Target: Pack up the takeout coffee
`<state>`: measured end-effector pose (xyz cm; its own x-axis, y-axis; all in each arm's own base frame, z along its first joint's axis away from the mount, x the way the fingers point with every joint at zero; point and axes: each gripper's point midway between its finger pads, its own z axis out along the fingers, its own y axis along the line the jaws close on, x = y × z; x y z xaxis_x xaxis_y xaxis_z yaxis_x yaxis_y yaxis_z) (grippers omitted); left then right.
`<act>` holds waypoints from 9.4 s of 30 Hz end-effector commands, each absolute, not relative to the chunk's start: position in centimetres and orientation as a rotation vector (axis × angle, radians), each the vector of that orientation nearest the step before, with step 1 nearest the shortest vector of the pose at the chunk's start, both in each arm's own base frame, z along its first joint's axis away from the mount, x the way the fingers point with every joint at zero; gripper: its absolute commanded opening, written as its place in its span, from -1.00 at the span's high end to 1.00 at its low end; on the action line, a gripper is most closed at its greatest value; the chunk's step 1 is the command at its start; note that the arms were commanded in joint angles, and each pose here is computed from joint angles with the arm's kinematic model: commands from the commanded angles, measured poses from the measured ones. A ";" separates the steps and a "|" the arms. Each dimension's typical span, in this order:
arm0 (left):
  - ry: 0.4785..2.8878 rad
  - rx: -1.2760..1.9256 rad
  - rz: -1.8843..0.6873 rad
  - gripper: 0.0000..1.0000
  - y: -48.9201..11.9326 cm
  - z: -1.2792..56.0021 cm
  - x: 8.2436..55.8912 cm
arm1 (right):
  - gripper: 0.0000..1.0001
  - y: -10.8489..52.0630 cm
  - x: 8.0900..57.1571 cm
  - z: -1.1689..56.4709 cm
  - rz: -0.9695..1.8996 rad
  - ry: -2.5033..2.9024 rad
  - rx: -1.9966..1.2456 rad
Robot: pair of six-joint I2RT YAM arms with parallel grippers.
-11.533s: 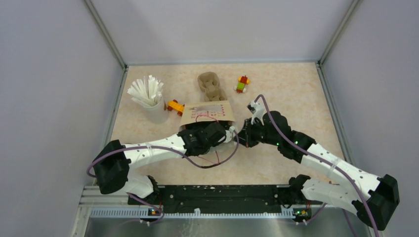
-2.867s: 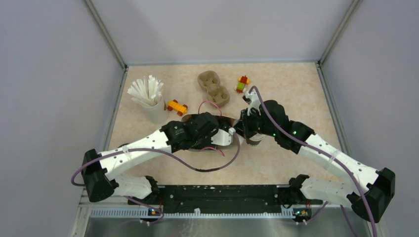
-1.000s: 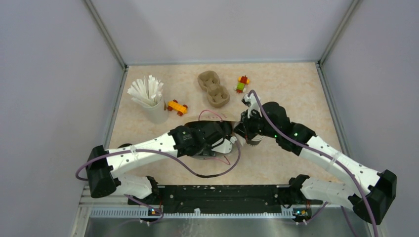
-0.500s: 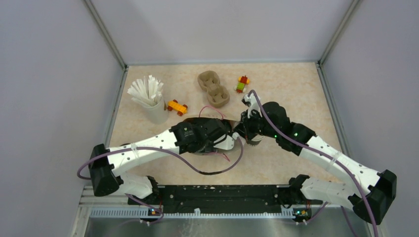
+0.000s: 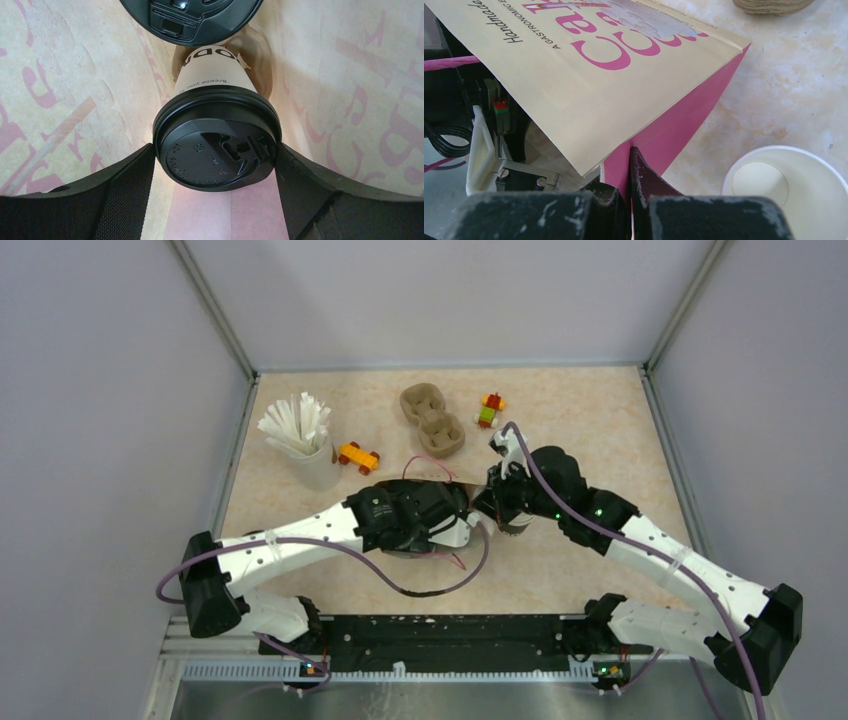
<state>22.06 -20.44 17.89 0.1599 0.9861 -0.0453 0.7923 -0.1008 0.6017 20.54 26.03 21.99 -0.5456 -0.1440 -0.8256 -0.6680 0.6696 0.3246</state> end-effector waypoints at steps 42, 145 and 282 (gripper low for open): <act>1.675 1.954 0.559 0.83 -21.6 13.2 22.9 | 1.00 27.2 20.6 24.7 0.901 2.013 -0.604; 1.640 1.832 0.547 -0.11 -22.5 18.3 23.8 | 1.00 27.5 22.2 24.5 0.847 2.048 -0.557; 1.719 1.924 0.568 -0.76 -20.7 18.1 22.3 | 1.00 28.3 22.3 25.0 0.882 2.043 -0.573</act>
